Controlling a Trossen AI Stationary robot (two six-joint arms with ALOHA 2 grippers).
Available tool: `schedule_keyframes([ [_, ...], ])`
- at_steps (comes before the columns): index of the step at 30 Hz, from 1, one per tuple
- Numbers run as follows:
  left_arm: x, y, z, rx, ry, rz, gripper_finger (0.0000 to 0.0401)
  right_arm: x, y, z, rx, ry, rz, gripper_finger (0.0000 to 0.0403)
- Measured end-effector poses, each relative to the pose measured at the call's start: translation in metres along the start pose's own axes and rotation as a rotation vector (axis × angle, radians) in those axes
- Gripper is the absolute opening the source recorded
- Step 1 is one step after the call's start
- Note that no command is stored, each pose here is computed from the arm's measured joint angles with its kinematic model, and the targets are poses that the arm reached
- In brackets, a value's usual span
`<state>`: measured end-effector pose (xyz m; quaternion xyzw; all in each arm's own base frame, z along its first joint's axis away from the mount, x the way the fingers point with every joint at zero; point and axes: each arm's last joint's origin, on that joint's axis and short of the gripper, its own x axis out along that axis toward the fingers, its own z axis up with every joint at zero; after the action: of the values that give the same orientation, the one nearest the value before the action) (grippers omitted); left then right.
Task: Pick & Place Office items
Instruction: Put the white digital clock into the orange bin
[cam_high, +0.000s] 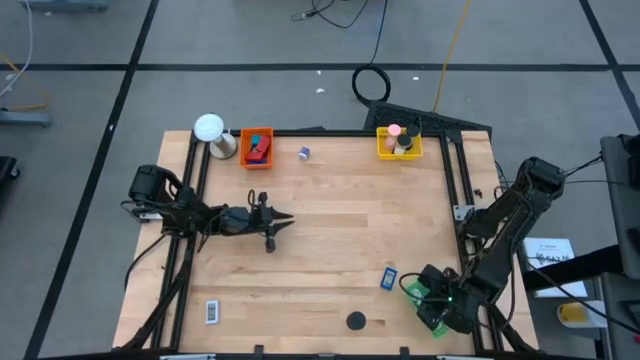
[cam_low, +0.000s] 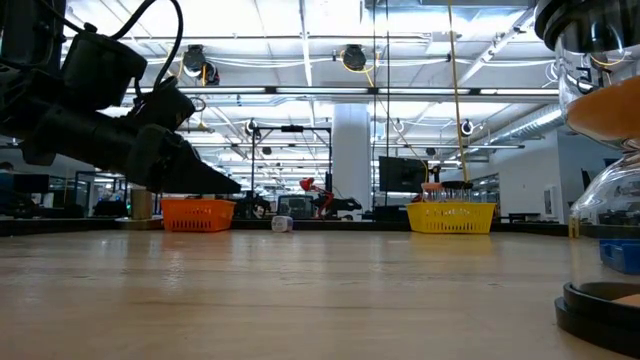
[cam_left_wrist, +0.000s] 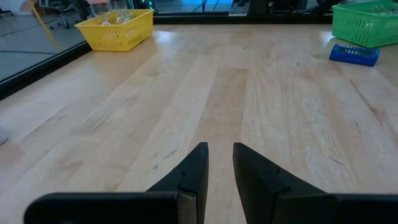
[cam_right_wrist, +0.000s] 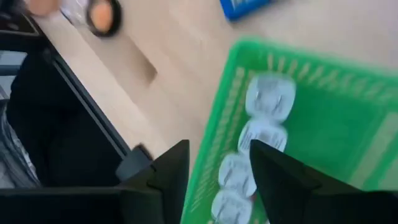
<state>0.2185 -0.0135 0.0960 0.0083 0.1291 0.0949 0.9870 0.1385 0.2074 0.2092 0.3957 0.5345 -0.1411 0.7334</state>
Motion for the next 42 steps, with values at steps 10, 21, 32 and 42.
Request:
schedule_keyframes([
  [10,0.013,-0.004,0.017,-0.066,-0.086,0.004,0.0076,-0.011,-0.001,0.060,-0.318,-0.266,-0.051,0.0048],
  [21,0.029,-0.010,0.022,-0.057,-0.010,0.029,0.0076,0.024,-0.017,0.149,-0.725,-0.660,-0.046,0.0008],
  [32,0.026,-0.014,0.021,-0.047,-0.008,0.057,0.0076,0.030,-0.067,0.200,-0.645,-0.950,0.022,0.0003],
  [42,0.009,-0.045,0.032,0.103,-0.044,-0.057,0.0007,0.025,-0.068,0.208,-0.622,-1.011,0.030,0.0004],
])
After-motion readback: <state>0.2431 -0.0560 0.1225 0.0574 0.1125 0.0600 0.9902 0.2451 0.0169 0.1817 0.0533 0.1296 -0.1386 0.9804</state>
